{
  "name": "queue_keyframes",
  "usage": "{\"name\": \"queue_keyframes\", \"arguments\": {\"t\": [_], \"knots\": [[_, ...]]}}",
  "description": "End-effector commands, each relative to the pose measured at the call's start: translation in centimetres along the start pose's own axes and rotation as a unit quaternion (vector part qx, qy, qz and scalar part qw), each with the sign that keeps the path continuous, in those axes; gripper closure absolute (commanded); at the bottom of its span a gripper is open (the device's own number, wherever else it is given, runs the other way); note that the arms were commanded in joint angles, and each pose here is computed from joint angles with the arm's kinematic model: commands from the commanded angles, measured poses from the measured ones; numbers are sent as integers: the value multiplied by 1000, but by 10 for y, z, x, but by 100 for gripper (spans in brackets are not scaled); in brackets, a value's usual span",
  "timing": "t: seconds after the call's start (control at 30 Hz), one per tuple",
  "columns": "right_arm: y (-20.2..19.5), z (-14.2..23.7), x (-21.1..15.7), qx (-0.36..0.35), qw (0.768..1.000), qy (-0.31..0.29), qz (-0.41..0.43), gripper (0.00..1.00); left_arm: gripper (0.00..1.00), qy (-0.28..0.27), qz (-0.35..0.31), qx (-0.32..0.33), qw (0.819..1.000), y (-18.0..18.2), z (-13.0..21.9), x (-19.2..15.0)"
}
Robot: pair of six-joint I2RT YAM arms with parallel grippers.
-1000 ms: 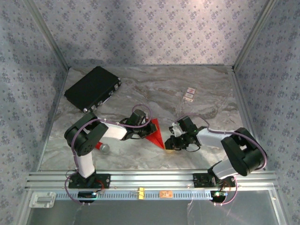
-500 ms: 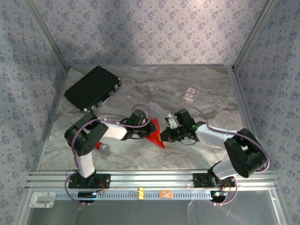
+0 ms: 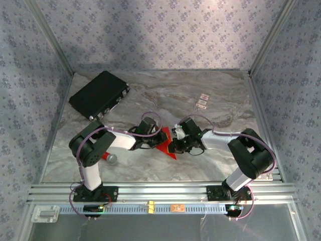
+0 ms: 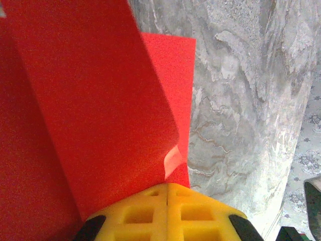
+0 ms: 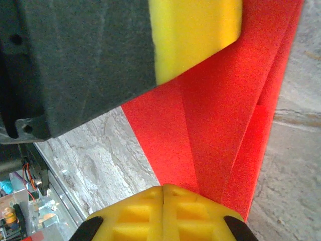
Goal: Fold a paper plane with a square sheet of paper (pick it up from the middle)
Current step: Fourth fold the wing at the center of the table.
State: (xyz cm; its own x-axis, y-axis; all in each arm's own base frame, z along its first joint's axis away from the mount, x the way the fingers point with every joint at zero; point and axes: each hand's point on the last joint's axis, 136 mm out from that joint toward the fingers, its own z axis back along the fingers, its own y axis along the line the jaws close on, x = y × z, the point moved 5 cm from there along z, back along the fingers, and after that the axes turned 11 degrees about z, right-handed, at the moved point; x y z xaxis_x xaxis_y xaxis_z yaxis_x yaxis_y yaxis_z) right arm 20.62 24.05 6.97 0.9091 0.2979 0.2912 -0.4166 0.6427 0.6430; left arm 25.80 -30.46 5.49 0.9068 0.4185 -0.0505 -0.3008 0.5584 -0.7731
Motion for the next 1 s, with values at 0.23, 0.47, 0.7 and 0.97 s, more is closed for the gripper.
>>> {"name": "queue_keyframes", "arguments": {"t": [0.23,0.47,0.7,0.97], "knots": [[-22,-8,-36,-15,999,32,-40,95,95,-5,9,51,999,30,-3,0],[-26,-5,-52,-16,998,35,-53,95,95,-7,10,55,998,32,-4,1],[-28,0,-70,-12,997,41,-58,95,95,-9,13,56,998,34,-3,2],[-35,7,-98,-21,995,61,-73,96,95,-8,14,56,998,35,-4,2]]}}
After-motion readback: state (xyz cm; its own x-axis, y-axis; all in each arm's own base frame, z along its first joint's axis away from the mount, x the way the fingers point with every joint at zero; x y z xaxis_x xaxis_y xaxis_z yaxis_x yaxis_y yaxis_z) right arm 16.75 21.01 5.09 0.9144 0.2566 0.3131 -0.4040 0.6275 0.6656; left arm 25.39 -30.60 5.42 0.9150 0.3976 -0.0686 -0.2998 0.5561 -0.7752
